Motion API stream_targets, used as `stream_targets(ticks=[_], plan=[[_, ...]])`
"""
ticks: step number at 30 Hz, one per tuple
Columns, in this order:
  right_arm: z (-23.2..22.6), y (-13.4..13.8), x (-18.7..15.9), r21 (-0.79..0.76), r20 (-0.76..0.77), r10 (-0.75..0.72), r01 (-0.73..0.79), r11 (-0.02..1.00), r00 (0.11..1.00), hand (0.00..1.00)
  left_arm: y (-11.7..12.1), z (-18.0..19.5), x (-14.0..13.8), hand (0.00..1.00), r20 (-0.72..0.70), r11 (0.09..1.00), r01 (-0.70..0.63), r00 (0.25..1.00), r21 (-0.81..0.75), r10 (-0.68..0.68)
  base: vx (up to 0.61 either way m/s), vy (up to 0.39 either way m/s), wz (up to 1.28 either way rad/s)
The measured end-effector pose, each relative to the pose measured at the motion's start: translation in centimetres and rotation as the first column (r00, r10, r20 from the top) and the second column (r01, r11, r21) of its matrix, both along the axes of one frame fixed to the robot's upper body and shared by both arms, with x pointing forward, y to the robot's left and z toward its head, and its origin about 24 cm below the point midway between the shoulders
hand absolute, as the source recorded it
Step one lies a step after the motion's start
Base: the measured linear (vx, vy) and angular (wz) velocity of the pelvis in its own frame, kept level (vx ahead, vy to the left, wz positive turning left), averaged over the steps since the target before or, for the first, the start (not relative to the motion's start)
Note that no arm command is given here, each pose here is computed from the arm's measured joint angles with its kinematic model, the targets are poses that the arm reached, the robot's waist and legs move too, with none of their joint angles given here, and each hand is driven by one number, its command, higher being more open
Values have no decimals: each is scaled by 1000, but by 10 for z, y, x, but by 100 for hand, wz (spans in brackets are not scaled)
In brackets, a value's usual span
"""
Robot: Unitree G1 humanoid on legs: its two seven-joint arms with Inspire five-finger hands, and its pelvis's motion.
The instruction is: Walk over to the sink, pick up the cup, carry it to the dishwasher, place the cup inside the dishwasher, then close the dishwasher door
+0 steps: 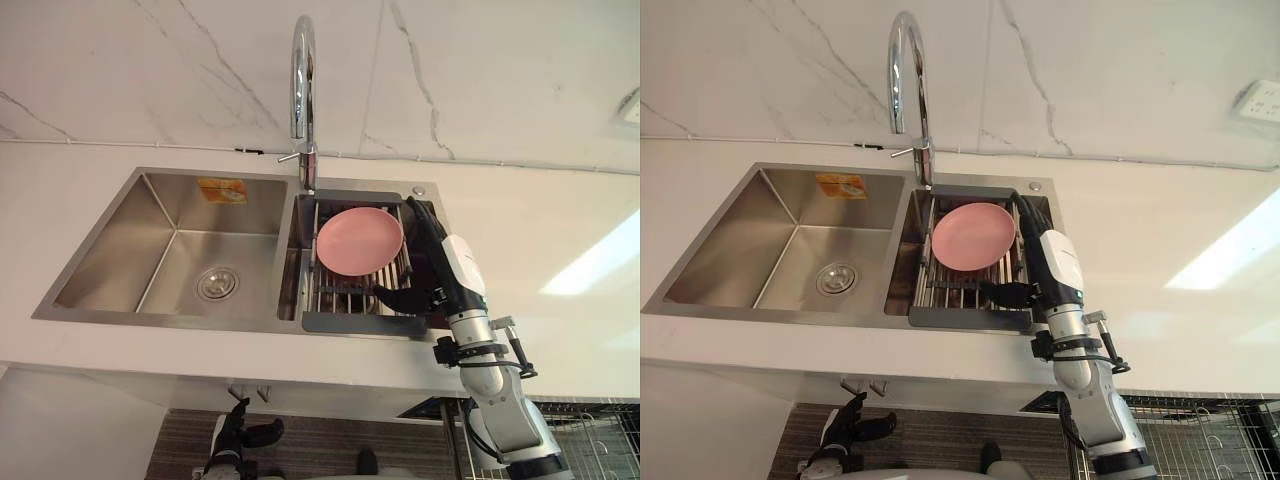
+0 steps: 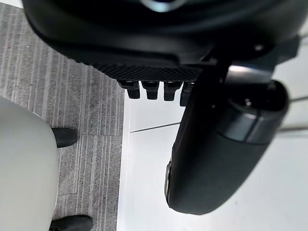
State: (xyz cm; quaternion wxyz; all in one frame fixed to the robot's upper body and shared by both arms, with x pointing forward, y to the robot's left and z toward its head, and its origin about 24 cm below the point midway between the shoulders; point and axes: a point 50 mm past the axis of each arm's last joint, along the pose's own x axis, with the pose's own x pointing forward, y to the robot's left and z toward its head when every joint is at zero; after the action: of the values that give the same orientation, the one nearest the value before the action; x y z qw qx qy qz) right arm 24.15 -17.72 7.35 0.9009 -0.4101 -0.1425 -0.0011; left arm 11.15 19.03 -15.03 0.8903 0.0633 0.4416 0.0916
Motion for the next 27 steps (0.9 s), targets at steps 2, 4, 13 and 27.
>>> stream_targets(ticks=[2,4,13,27], plan=[[-2,-1,2,-55,0,-16,16,998,1000,100,0,1,0,100,4,1000,0,1000,1,0,-8,8,4],[-3,0,5,-80,0,-19,19,997,1000,100,1,1,0,100,10,1000,0,1000,2,0,0,0,0],[-11,0,16,-192,-7,-48,46,980,999,100,-1,3,3,100,24,1000,9,1000,2,-9,-20,-1,3],[2,-8,34,-162,78,-148,159,974,986,100,-5,5,8,100,50,1000,10,999,-8,-10,-17,0,2]])
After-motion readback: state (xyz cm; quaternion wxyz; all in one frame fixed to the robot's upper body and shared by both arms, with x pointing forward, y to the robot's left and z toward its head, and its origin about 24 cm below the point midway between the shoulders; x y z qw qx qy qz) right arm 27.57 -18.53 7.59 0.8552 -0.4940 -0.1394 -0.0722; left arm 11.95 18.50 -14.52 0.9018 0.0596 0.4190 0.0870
